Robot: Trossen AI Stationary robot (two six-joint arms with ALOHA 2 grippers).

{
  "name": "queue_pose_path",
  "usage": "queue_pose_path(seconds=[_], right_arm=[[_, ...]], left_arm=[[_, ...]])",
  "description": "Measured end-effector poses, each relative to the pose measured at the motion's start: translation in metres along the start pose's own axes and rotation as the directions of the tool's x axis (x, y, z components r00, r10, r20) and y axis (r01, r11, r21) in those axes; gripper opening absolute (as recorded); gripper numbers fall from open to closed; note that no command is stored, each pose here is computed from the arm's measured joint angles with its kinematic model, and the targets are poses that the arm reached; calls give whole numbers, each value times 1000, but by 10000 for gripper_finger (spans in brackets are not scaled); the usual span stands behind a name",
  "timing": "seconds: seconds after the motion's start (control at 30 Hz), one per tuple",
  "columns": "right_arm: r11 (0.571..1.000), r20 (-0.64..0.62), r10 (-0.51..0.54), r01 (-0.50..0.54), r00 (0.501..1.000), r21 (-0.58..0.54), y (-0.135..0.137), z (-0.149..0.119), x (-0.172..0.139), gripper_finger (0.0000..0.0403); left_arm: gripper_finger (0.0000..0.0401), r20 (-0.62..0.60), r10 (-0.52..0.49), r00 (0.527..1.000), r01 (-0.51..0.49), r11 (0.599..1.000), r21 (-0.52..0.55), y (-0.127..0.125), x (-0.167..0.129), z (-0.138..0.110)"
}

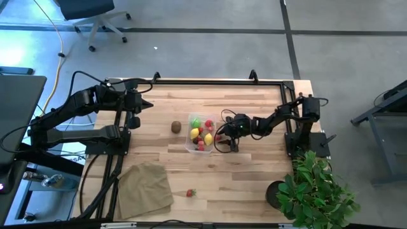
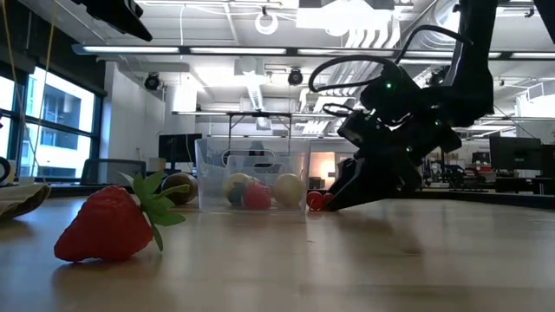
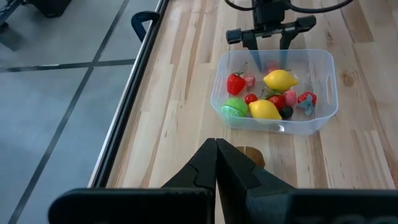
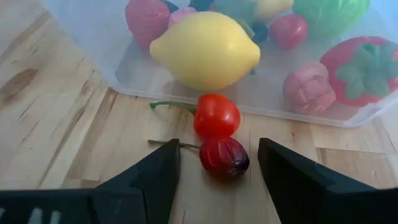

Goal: Pick and placing Produce into tupperware
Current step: Put the dark red cherry into the transparent bin

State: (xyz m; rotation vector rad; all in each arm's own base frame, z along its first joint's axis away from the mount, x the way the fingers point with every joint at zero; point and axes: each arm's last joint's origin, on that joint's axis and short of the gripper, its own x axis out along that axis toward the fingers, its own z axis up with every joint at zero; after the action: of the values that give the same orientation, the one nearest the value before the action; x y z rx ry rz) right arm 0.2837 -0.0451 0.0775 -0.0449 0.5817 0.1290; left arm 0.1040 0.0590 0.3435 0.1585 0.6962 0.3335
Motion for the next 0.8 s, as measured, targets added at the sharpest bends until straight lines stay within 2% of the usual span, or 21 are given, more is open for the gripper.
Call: queue_pose_path(seconds=[0.4,0.8], right_arm=[[1000,-31,-5,6,999,24,-3,-3,-1,208],[999,-45,-17,19,999,48,-3,-5,0,133]], left_arm=[[1,1,0,1000,0,1000,0,0,0,0],[1,0,0,1000,0,1000,0,0,0,0]])
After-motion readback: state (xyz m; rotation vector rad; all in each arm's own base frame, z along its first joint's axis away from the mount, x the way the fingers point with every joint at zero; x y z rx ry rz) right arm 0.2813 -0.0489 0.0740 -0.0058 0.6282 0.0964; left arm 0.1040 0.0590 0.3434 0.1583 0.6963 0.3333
